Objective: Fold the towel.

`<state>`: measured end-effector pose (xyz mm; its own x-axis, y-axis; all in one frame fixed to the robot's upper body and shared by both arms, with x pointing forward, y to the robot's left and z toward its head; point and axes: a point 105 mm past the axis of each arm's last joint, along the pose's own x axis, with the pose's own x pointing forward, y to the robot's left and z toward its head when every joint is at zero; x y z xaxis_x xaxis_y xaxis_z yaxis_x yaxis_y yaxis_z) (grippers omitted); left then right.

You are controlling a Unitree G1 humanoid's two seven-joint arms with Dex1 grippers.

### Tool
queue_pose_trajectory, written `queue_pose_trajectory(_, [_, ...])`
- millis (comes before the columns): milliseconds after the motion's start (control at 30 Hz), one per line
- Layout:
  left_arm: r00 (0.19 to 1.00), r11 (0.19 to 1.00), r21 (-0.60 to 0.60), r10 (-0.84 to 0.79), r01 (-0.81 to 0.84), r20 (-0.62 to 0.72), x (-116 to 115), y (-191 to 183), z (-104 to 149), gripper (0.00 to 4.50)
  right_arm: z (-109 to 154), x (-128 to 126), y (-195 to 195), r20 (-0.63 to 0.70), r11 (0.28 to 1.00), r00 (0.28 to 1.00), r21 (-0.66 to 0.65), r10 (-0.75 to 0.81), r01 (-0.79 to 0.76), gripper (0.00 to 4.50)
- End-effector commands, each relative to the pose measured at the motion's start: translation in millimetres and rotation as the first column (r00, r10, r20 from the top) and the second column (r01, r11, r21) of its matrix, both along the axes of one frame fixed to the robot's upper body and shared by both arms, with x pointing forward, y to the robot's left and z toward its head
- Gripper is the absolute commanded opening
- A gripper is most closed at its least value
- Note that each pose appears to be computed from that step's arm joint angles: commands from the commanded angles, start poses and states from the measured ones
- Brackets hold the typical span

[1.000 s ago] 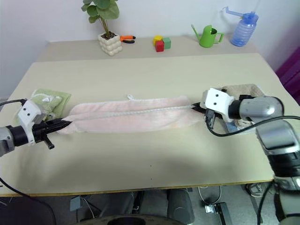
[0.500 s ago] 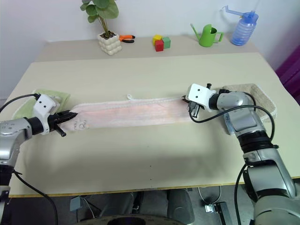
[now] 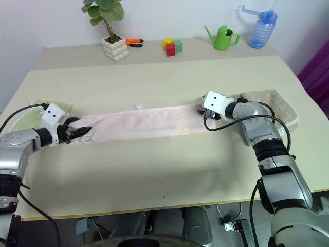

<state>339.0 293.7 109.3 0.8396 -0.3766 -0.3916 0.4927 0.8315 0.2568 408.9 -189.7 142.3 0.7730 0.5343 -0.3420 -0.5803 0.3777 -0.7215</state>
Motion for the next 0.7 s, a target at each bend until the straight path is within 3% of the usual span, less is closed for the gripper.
queue_pose_trajectory(33, [0.989, 0.991, -0.075, 0.114, -0.107, 0.095, 5, 15, 20, 3.35, 34, 7, -6, 0.147, 0.999, 0.988, 0.015, -0.037, 0.035, 3.71])
queue_pose_trajectory(267, [0.951, 0.967, -0.153, 0.233, -0.205, 0.202, 6, 19, 33, 3.35, 56, 0, -16, 0.214, 0.99, 0.97, 0.1, -0.117, 0.098, 3.71])
queue_pose_trajectory(367, [0.923, 0.951, -0.16, 0.298, -0.265, 0.243, 5, 24, 37, 3.35, 62, -14, -19, 0.162, 0.97, 0.975, 0.217, -0.15, 0.113, 4.47])
queue_pose_trajectory(400, [0.918, 0.949, -0.165, 0.303, -0.267, 0.255, 5, 24, 39, 3.35, 62, -19, -19, 0.143, 0.962, 0.977, 0.247, -0.156, 0.117, 4.47])
queue_pose_trajectory(500, [0.897, 0.947, -0.181, 0.313, -0.267, 0.312, 2, 21, 52, 3.35, 59, -44, -22, 0.042, 0.916, 0.983, 0.371, -0.178, 0.15, 4.47])
queue_pose_trajectory(600, [0.911, 0.963, -0.133, 0.265, -0.234, 0.316, -3, 10, 50, 3.35, 38, -87, -15, -0.183, 0.82, 0.975, 0.535, -0.123, 0.204, 4.47])
queue_pose_trajectory(700, [0.923, 0.979, -0.11, 0.197, -0.17, 0.33, -5, -6, 52, 3.35, 30, -112, -6, -0.311, 0.724, 0.948, 0.637, -0.074, 0.265, 4.47])
